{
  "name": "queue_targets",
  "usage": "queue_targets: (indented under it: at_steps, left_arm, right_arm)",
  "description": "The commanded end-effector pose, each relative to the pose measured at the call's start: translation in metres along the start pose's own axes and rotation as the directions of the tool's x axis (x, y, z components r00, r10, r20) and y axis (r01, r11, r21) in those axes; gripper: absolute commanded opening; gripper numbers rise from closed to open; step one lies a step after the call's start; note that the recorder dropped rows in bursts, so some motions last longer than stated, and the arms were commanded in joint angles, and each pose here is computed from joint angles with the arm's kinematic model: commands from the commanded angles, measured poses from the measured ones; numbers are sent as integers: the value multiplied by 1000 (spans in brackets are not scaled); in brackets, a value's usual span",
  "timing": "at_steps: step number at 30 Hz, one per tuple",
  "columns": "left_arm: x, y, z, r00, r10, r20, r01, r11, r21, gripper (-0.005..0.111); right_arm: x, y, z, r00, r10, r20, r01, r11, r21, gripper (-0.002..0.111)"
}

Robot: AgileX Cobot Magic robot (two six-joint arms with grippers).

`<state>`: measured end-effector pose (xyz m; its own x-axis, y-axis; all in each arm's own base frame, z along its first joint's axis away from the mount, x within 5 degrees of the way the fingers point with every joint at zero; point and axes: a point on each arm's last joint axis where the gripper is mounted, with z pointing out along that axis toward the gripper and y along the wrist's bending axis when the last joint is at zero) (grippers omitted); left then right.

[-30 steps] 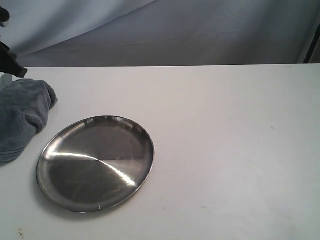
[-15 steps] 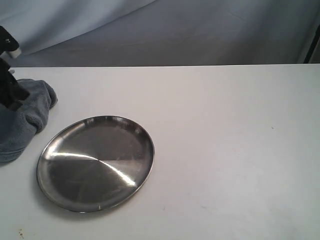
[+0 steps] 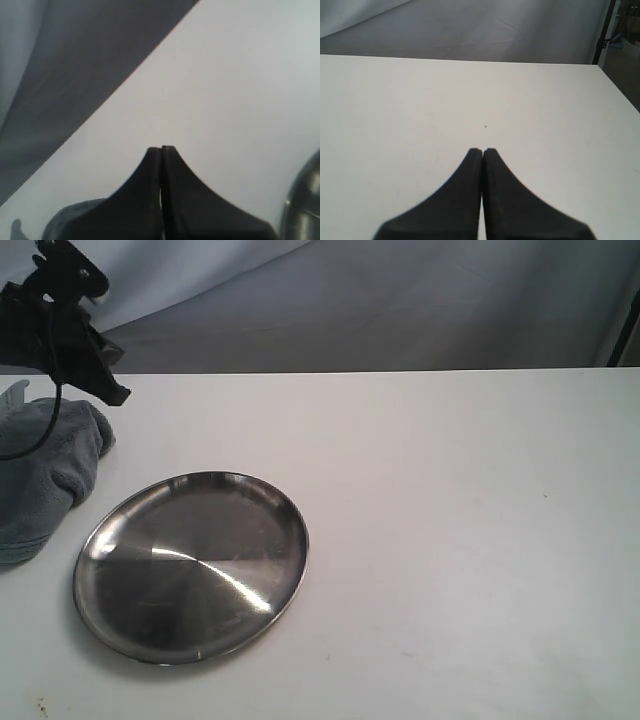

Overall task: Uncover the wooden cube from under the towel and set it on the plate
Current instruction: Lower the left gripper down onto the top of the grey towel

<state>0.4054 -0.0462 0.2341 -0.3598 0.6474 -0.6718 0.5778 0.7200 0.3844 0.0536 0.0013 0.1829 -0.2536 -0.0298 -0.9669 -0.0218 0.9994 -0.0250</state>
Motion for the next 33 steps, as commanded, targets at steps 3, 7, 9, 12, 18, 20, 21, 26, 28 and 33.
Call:
queue_targets:
  at_steps: [3,7,9,12,18,20,21,26,28,33]
  left_arm:
    - [1,19,-3,996,-79,32,83,986,-147,0]
    - [7,28,-5,997,-75,22,77,981,-180,0]
    - [14,36,-7,996,-88,14,89,975,-204,0]
    - [25,49,-11,991,-132,3,129,965,-227,1]
    - [51,69,-21,980,-193,-38,180,957,-229,7]
    - [59,73,-23,976,-209,-54,192,956,-221,12]
    - [64,74,-22,974,-219,-64,201,956,-215,15]
    - [97,77,-12,962,-213,-172,187,970,-155,40]
    - [108,79,-6,938,-302,-173,271,946,-179,54]
    - [119,79,6,867,-475,-150,437,871,-225,72]
  right_arm:
    - [0,0,0,1000,-2,9,2,1000,0,0]
    - [0,0,0,1000,-2,9,2,1000,0,0]
    - [0,0,0,1000,-2,9,2,1000,0,0]
    - [0,0,0,1000,-2,9,2,1000,0,0]
    - [0,0,0,1000,-2,9,2,1000,0,0]
    - [0,0,0,1000,-2,9,2,1000,0,0]
    - [0,0,0,1000,-2,9,2,1000,0,0]
    - [0,0,0,1000,-2,9,2,1000,0,0]
    - [0,0,0,1000,-2,9,2,1000,0,0]
    - [0,0,0,1000,-2,9,2,1000,0,0]
